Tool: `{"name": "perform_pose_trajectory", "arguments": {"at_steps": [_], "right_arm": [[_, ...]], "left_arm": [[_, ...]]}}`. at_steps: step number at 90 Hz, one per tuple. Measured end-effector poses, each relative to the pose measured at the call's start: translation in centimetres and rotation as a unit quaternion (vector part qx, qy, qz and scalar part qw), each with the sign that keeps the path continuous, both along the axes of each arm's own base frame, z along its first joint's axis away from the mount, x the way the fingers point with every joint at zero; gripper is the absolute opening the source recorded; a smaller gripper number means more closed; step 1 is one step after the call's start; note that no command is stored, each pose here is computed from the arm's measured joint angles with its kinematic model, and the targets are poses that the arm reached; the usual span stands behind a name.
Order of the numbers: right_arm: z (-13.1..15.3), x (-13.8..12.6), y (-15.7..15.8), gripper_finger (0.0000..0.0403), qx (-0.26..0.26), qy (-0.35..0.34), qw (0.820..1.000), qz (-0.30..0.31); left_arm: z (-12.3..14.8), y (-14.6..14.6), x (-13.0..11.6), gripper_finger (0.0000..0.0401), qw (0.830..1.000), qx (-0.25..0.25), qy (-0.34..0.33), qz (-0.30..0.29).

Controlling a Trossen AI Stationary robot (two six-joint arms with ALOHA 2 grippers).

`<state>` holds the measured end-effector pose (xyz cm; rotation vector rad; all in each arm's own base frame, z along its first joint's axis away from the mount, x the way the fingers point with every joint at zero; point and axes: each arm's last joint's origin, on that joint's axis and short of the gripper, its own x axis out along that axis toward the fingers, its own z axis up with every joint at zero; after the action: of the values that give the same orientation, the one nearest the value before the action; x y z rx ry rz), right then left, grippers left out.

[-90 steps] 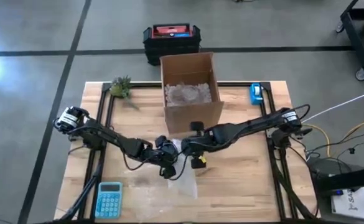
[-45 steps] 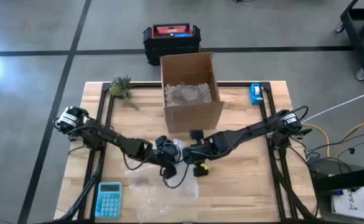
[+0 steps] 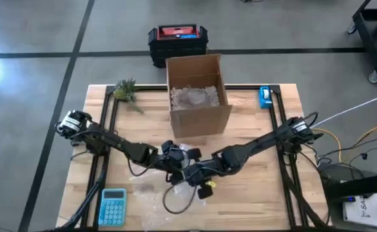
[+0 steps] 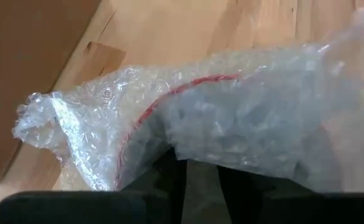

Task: Wrap mug
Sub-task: Wrap the gray mug with the bubble wrap

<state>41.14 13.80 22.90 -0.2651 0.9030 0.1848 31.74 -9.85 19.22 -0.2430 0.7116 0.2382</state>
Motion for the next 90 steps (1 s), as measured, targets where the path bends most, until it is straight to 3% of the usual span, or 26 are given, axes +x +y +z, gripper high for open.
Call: {"name": "perform_pose_trajectory", "arguments": {"at_steps": [16, 32, 50, 75, 90], "right_arm": [[-2.5, 1.4, -2.6, 0.0002, -0.006, 0.025, 0.999, -0.046], [-2.8, 1.5, -3.2, 0.0002, -0.008, 0.030, 0.997, -0.065], [-3.2, 0.8, -3.4, 0.0002, -0.012, 0.073, 0.995, -0.069], [-3.8, 0.6, -3.5, 0.0002, -0.011, 0.085, 0.994, -0.072], [-3.7, 0.7, -3.5, 0.0002, -0.008, 0.079, 0.994, -0.071]], "left_arm": [[0.0, 0.0, -0.1, 0.0074, 1.000, 0.003, 0.004, 0.000], [0.0, 0.1, -0.4, 0.0074, 1.000, -0.008, 0.015, 0.000], [1.8, -0.2, -1.8, 0.0074, 0.998, -0.043, 0.025, -0.036], [5.1, -0.2, -3.4, 0.0062, 0.997, -0.062, -0.026, -0.041], [5.6, -0.3, -2.9, 0.0059, 0.995, -0.054, -0.067, -0.047]]}}
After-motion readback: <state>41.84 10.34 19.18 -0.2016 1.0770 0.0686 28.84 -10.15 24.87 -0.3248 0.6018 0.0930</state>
